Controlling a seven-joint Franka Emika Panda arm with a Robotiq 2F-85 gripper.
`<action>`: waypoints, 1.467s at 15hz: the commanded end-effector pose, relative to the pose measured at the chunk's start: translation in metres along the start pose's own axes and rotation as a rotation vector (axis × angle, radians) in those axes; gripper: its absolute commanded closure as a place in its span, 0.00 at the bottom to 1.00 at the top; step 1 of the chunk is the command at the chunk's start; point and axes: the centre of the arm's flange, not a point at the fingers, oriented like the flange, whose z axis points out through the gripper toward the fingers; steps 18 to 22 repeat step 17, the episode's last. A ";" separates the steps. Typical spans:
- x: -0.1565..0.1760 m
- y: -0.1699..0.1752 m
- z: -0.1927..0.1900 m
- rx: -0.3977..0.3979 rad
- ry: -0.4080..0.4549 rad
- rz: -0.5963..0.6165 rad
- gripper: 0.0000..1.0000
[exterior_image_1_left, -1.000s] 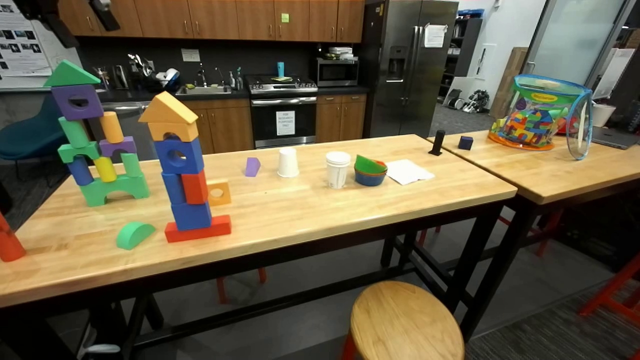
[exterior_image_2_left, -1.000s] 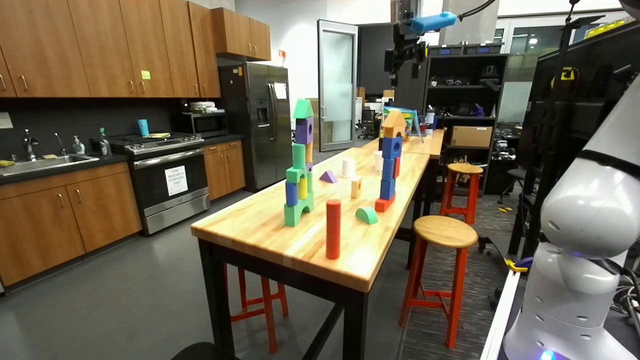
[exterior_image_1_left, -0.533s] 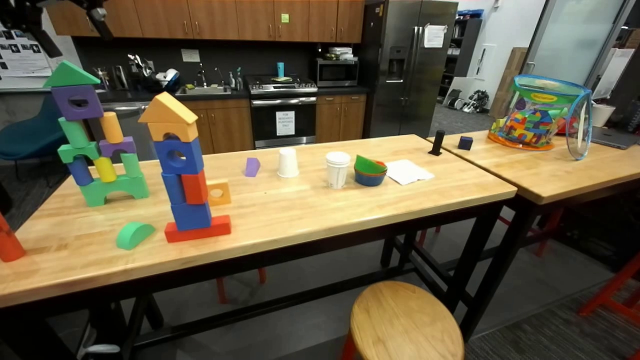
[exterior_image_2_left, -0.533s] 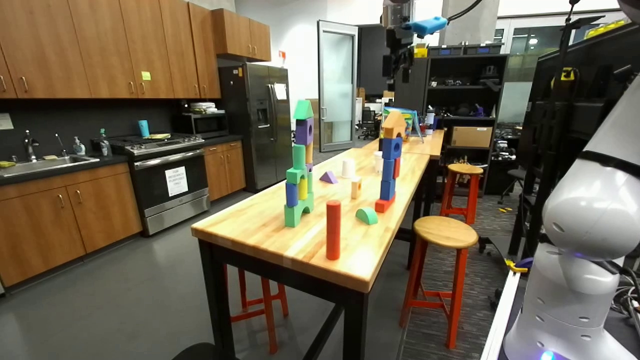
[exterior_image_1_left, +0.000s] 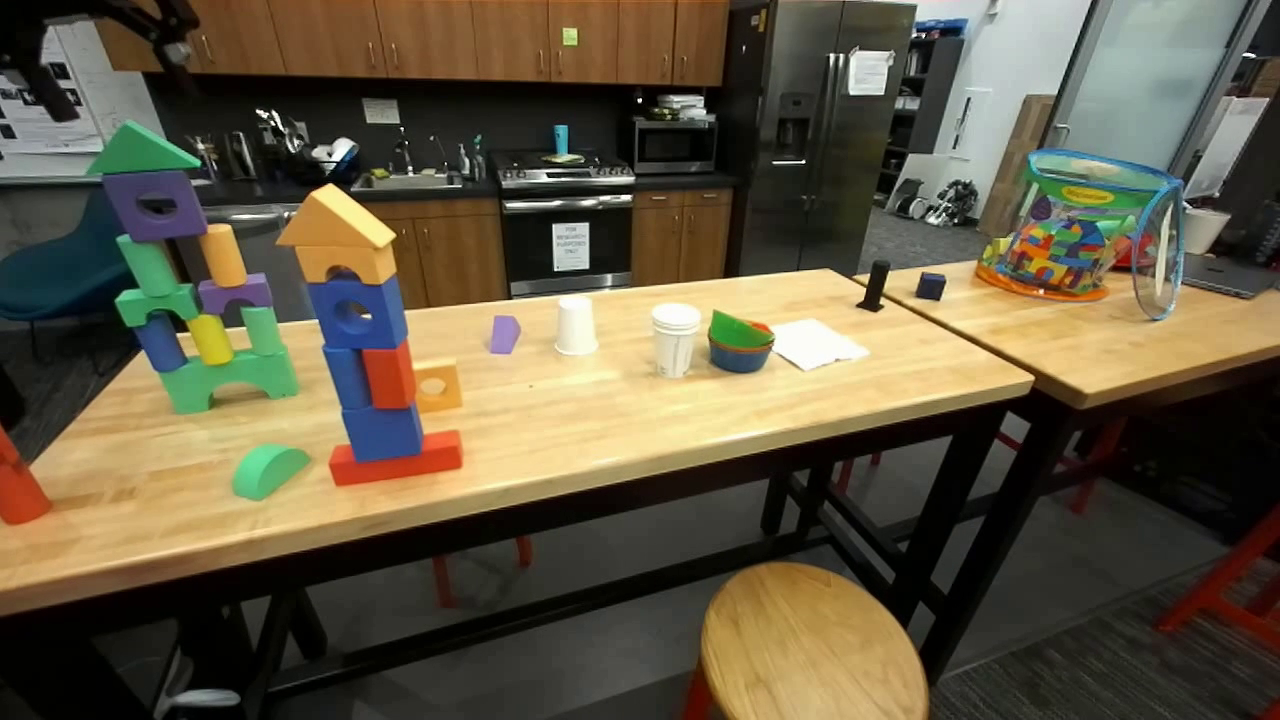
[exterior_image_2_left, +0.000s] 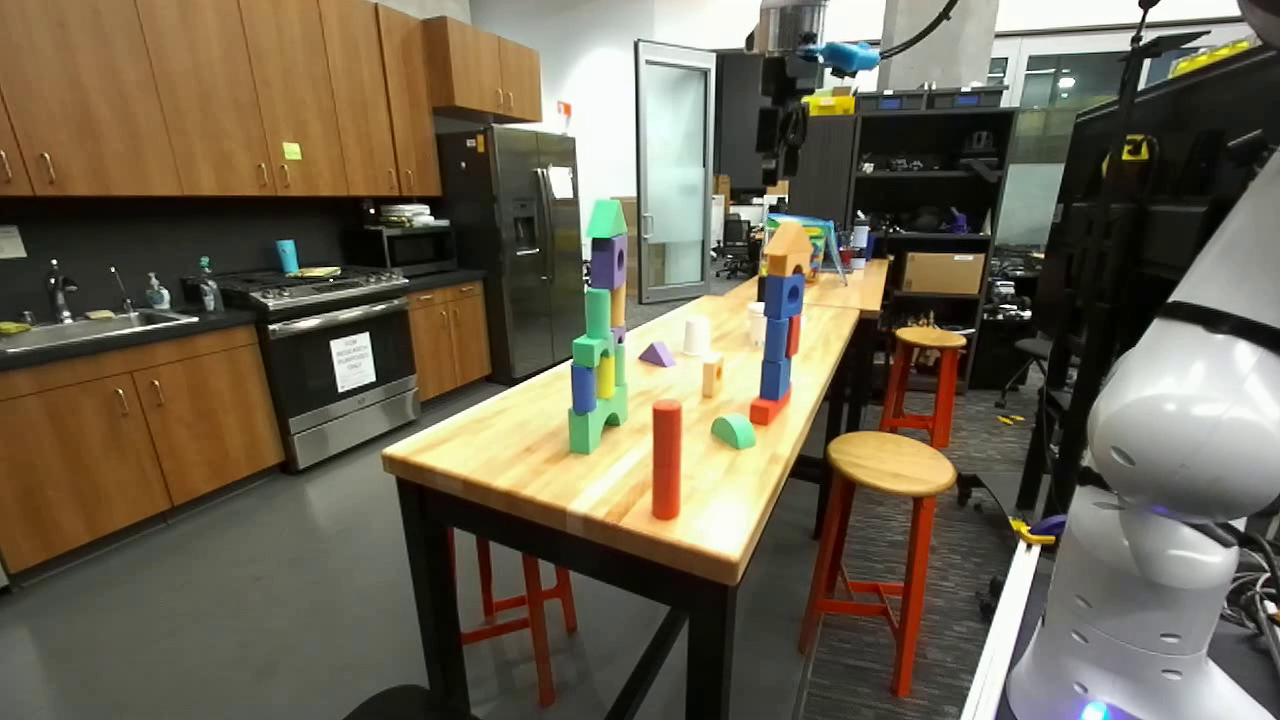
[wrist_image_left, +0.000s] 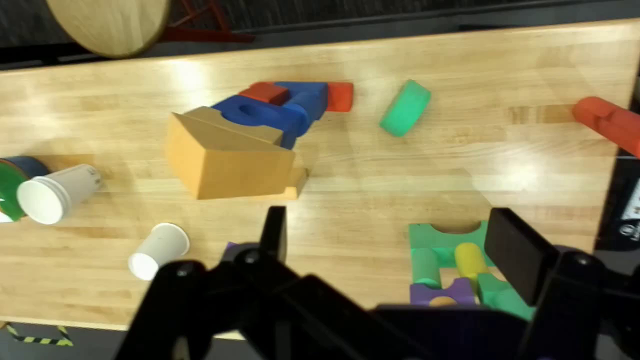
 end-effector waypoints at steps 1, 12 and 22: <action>-0.010 -0.001 -0.008 0.156 0.044 -0.022 0.00; -0.028 -0.024 -0.002 0.161 -0.228 -0.035 0.00; -0.027 -0.023 0.003 0.128 -0.211 -0.023 0.00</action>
